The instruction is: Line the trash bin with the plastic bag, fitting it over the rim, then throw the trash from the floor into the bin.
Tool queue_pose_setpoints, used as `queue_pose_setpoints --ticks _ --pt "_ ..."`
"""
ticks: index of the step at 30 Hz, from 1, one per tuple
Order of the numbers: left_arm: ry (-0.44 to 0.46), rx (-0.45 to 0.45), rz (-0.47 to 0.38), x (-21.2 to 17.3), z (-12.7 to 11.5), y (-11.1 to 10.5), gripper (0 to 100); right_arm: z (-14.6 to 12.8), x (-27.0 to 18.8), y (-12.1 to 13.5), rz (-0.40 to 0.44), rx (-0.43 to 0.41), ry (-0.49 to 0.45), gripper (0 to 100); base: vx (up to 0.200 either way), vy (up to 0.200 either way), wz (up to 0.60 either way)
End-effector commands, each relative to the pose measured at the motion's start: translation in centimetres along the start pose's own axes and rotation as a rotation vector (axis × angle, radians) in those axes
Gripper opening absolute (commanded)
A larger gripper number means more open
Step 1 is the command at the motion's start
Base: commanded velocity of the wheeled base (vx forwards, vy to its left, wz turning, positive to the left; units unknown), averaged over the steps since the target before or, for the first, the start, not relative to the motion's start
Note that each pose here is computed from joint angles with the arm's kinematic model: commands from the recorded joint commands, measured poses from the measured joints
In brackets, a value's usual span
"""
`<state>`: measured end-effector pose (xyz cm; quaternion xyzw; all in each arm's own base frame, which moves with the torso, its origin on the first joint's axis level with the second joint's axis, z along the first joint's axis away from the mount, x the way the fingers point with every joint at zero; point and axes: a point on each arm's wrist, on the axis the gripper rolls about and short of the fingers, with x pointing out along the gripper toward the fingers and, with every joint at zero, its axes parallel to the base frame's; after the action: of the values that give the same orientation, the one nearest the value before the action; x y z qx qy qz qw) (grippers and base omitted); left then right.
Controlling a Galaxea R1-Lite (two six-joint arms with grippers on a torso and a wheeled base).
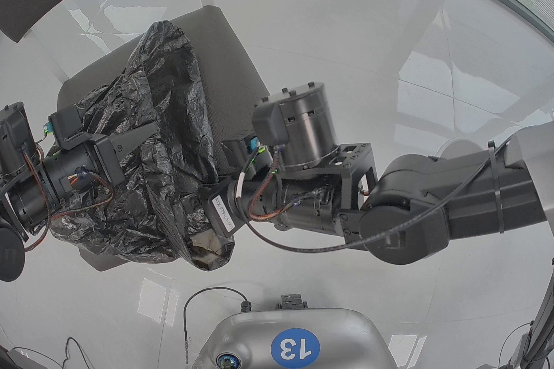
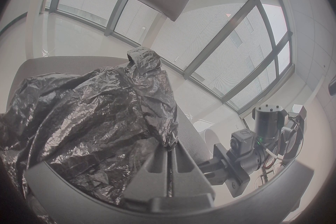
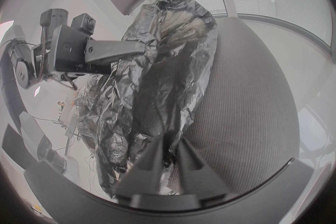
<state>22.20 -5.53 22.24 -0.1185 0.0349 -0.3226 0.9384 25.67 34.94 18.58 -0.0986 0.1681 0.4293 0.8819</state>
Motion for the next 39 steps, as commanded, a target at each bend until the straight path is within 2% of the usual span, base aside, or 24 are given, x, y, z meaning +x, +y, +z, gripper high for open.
queue_pose_setpoints --ticks 1,8,11,16,19,20,26,31,35,39 --pt "0.001 -0.001 0.0 0.1 0.0 0.0 0 -0.1 0.1 0.2 0.014 -0.002 0.006 0 0.0 0.0 0.0" --pt "0.016 -0.006 0.01 0.5 -0.4 0.3 0 -0.1 0.1 0.3 0.0 -0.001 0.006 0 0.0 0.0 0.0" --pt "0.023 0.0 -0.01 1.5 -0.3 0.1 0 0.3 -0.5 -0.1 -0.016 0.027 -0.006 0 0.0 0.0 0.0" --pt "0.018 0.015 -0.062 3.8 0.9 -0.7 0 2.0 -3.1 -1.4 -0.035 0.163 -0.062 0 0.0 0.0 0.0" --pt "0.018 0.015 -0.062 3.8 0.9 -0.7 0 2.0 -3.1 -1.4 -0.035 0.163 -0.062 0 0.0 0.0 0.0" --pt "0.039 0.024 -0.09 5.1 2.2 -2.0 0 2.5 -5.1 -2.5 -0.052 0.222 -0.081 0 0.0 0.0 0.0" --pt "0.114 0.019 -0.084 5.9 3.1 -3.3 0 2.6 -8.1 -4.3 -0.097 0.241 -0.098 0 0.0 0.0 0.0" --pt "0.117 0.021 -0.085 6.3 2.9 -3.7 0 2.8 -9.4 -5.2 -0.122 0.251 -0.113 0 0.0 0.0 0.0" --pt "0.111 0.025 -0.124 7.3 3.6 -4.9 0 2.8 -10.9 -6.4 -0.155 0.261 -0.125 0 0.0 0.0 0.0" --pt "0.117 0.026 -0.103 7.8 3.3 -5.3 0 2.5 -11.2 -6.6 -0.164 0.264 -0.119 0 0.0 0.0 0.0"
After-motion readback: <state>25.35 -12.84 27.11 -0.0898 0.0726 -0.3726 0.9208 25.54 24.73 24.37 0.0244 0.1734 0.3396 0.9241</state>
